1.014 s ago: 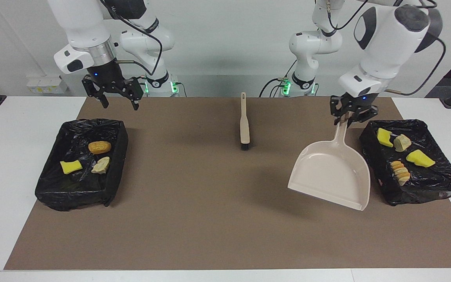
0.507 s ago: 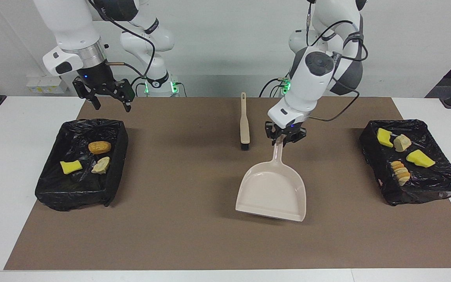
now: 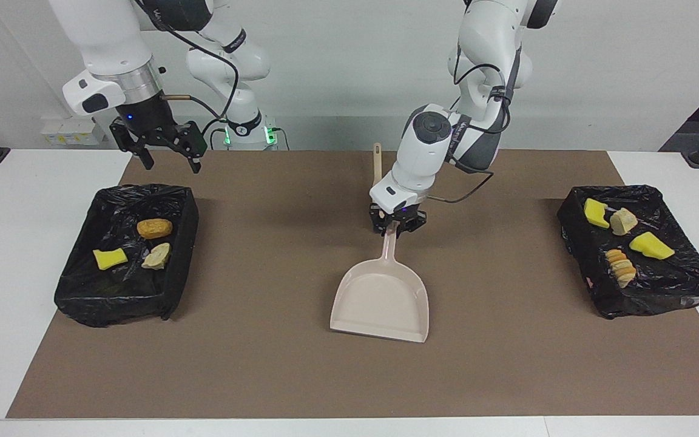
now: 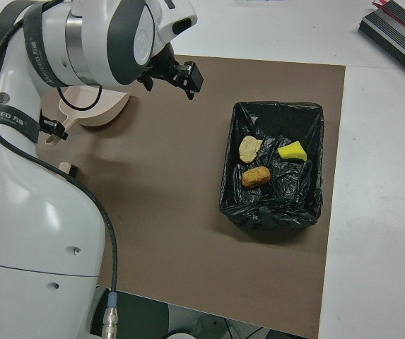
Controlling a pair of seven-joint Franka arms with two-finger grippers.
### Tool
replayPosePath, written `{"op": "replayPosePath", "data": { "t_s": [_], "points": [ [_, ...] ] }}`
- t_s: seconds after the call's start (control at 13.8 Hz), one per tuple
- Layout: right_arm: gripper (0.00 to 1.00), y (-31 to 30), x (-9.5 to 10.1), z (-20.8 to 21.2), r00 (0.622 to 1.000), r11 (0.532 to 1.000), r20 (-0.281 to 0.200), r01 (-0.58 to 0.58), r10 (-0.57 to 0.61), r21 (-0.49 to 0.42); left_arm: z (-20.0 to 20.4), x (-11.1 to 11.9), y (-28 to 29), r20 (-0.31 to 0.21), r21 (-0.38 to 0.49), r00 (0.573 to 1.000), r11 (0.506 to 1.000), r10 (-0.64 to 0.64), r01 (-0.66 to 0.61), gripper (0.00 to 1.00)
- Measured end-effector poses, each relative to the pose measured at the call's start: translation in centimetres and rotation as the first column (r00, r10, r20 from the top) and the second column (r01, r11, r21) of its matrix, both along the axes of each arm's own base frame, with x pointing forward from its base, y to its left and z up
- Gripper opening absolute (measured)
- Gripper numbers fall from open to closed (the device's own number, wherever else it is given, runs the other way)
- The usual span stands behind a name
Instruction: Sweep and dump trash in bin
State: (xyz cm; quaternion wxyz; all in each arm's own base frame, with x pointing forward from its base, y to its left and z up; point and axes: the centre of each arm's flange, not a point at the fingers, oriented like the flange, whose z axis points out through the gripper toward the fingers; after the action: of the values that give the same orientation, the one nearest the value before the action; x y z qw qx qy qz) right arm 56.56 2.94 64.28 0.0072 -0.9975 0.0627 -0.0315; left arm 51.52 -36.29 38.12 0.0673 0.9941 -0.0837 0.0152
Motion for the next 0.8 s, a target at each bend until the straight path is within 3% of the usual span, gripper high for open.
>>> {"op": "replayPosePath", "data": {
  "t_s": [0.22, 0.29, 0.65, 0.8],
  "points": [
    [1.0, 0.6, 0.0, 0.0, 1.0, 1.0, 0.0, -0.01, 0.01, 0.0, -1.4, -1.0, -0.4, -0.007, 0.004, 1.0, 1.0, 0.01, -0.01, 0.33],
    [1.0, 0.6, 0.0, 0.0, 1.0, 1.0, -0.001, -0.011, 0.011, 0.0, -1.5, -1.1, -0.4, -0.011, 0.006, 1.0, 1.0, 0.021, -0.021, 0.4],
    [1.0, 0.6, 0.0, -0.3, 1.0, 1.0, -0.007, -0.011, 0.011, 0.0, 0.8, 0.3, 1.9, 0.017, -0.001, 0.996, 0.996, 0.087, -0.087, 0.97],
    [1.0, 0.4, 0.0, -0.3, 1.0, 1.0, -0.01, -0.007, 0.007, 0.0, 3.3, 2.0, 5.3, 0.049, -0.011, 0.991, 0.992, 0.128, -0.127, 1.0]
  ]
}}
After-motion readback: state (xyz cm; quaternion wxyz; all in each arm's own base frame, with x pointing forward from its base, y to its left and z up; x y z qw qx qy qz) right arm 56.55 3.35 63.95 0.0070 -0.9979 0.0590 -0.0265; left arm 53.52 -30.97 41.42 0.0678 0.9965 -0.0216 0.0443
